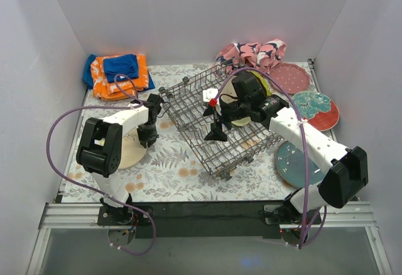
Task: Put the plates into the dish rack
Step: Grab a plate with the left arm
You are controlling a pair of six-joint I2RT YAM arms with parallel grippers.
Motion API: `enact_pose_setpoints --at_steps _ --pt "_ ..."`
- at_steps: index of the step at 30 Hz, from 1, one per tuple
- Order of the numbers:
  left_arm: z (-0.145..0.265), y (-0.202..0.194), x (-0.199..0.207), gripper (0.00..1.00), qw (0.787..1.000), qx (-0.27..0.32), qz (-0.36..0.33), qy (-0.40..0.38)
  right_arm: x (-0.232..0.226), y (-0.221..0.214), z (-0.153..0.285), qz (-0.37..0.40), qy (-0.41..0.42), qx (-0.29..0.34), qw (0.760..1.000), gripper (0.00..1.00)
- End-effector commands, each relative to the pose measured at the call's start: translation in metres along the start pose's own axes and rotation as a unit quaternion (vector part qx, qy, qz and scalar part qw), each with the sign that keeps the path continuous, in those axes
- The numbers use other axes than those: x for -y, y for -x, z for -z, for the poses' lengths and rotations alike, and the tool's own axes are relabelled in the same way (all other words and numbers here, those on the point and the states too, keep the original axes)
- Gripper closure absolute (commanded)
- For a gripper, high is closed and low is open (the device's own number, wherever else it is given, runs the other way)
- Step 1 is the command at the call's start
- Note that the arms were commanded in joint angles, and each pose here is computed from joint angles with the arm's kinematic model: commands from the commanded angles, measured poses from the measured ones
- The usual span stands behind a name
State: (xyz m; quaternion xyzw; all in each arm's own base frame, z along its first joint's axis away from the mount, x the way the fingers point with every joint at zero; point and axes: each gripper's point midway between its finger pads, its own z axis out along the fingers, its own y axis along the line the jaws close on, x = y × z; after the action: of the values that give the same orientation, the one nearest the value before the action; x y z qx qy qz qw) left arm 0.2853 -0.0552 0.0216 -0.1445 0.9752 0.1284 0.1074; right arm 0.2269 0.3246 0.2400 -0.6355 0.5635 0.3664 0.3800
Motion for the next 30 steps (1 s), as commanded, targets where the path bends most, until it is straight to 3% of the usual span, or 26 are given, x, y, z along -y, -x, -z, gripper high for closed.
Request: enact_pose_setpoints --at_steps 1,16,18,20,30 --pt "-0.032 0.011 -0.008 0.85 0.999 0.008 0.018 0.035 -0.001 0.014 -0.002 0.001 0.017 0.027 0.999 0.02" --pt "-0.046 0.017 -0.024 0.83 0.997 -0.015 0.007 0.08 -0.009 0.043 -0.031 -0.052 0.101 0.062 0.992 0.02" --pt "-0.047 0.017 -0.028 0.85 0.996 -0.013 0.003 0.091 -0.011 0.045 -0.036 -0.055 0.108 0.061 0.991 0.02" --pt "-0.046 0.018 -0.031 1.0 0.995 -0.008 0.002 0.095 -0.012 0.049 -0.039 -0.054 0.112 0.063 0.99 0.02" --pt "0.004 0.064 -0.015 1.0 0.997 0.053 0.051 0.016 -0.026 0.046 -0.057 -0.073 0.137 0.053 0.986 0.02"
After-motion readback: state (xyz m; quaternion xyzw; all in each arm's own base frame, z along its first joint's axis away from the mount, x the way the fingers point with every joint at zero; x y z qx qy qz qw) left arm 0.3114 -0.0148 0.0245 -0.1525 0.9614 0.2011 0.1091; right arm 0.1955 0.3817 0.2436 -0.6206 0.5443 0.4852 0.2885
